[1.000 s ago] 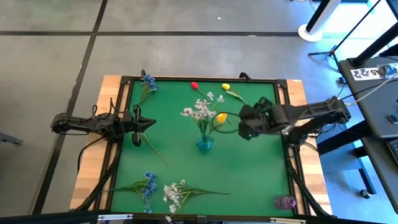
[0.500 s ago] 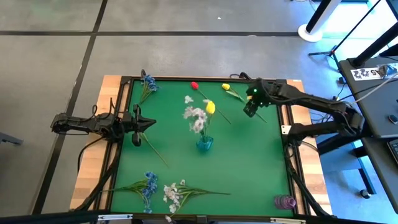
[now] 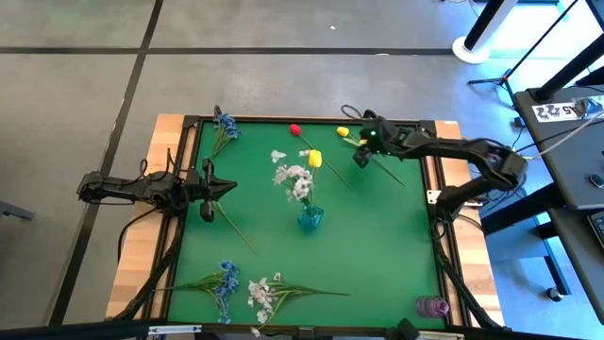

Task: Sort flowers into vase by color
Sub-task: Put the yellow flower into the blue flower vase, then put the white flowers into the blue flower vase

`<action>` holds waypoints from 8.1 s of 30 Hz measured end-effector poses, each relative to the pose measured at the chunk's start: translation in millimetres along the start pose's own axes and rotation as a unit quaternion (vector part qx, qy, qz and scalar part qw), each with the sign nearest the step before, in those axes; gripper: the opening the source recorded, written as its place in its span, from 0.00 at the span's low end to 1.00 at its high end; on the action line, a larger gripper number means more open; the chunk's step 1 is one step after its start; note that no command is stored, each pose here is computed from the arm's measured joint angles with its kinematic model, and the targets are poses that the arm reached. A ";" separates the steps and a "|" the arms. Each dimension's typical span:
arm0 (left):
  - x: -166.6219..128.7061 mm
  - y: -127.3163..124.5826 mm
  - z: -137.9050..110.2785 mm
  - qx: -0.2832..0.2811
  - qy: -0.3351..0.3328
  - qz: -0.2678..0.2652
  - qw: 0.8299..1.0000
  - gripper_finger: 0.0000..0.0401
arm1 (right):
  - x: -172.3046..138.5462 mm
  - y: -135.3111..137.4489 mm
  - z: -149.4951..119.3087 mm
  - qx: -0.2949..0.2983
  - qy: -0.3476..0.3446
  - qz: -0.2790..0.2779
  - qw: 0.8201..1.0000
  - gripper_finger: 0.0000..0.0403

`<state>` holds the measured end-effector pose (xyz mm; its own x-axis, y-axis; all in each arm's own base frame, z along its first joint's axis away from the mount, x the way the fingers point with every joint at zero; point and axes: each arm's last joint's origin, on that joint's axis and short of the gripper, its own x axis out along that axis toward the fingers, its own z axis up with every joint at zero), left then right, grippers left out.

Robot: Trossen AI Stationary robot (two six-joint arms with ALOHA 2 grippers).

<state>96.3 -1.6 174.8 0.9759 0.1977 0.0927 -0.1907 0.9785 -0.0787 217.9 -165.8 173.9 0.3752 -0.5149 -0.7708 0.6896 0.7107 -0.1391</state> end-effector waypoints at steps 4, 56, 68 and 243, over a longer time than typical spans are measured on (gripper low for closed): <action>0.0 0.0 0.1 0.000 0.000 0.000 1.000 0.02 | 29.0 4.0 -10.5 0.007 0.040 -0.019 0.999 0.56; 0.0 0.0 0.0 0.000 0.000 0.000 1.000 0.02 | 8.4 94.9 -38.3 -0.096 0.097 0.101 0.986 0.36; 0.0 0.0 -0.1 0.000 0.000 0.000 1.000 0.02 | -47.4 82.4 -8.1 -0.061 -0.026 0.151 0.986 0.06; 0.0 0.0 0.0 0.000 0.000 0.000 1.000 0.02 | -192.4 290.8 -167.4 -0.411 0.287 0.077 0.862 0.30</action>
<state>96.3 -1.6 174.8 0.9759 0.1975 0.0928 -0.1906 0.9785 -0.0787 242.6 220.3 177.6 -0.1085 -0.2295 -0.9672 -0.1003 0.9705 -0.2190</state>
